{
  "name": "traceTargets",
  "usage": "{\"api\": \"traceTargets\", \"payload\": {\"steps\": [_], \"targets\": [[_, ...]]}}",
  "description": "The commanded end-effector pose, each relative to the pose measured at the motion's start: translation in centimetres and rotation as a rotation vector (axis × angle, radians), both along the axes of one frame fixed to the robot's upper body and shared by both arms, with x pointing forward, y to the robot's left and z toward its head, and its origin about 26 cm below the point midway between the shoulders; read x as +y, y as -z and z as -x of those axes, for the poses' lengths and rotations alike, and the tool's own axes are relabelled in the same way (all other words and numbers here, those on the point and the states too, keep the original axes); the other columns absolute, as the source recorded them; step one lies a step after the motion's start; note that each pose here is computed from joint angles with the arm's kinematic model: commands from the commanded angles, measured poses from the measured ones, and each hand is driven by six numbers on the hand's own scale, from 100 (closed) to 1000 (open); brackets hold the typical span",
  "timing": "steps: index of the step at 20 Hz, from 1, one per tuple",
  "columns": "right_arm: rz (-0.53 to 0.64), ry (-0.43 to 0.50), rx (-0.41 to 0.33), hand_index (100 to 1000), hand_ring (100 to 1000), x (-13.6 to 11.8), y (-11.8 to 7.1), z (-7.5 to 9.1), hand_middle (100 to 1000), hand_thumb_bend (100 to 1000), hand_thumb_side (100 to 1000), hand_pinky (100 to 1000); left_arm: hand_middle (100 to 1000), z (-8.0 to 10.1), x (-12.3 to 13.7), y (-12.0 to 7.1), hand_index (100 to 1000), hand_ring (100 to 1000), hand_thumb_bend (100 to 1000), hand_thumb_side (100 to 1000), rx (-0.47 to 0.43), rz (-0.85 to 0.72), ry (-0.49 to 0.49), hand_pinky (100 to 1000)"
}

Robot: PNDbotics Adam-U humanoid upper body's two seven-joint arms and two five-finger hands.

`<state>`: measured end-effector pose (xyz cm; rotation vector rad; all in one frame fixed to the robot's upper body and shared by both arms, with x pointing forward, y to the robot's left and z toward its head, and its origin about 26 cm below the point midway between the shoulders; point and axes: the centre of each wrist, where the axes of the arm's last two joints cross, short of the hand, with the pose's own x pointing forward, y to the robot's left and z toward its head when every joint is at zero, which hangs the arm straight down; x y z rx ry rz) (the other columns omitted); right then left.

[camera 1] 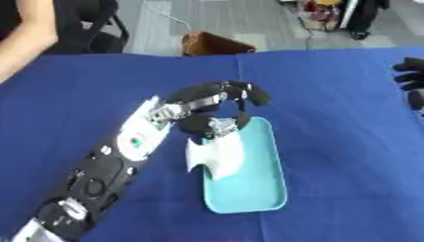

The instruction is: Pick up objects on the table and place them in the box.

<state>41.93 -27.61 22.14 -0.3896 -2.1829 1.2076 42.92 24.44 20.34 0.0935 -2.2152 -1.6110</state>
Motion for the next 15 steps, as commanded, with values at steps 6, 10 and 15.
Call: {"api": "traceTargets", "payload": {"steps": [6, 10, 15], "targets": [[-0.04, 0.034, -0.034, 988, 794, -1.3, -1.0, 0.5, 860, 100, 940, 670, 838, 1.3, 1.1, -0.6, 915, 742, 100, 851, -0.098, -0.104, 0.182, 595], [-0.05, 0.067, -0.022, 981, 775, -2.7, -0.2, 1.3, 848, 100, 933, 618, 837, 5.7, 3.0, -1.1, 912, 734, 100, 789, -0.088, 0.081, 0.211, 574], [-0.071, 0.094, -0.028, 967, 758, -3.9, 0.2, 2.5, 834, 100, 917, 587, 827, 13.0, 6.8, -0.3, 909, 725, 100, 782, -0.034, 0.304, 0.107, 537]]}}
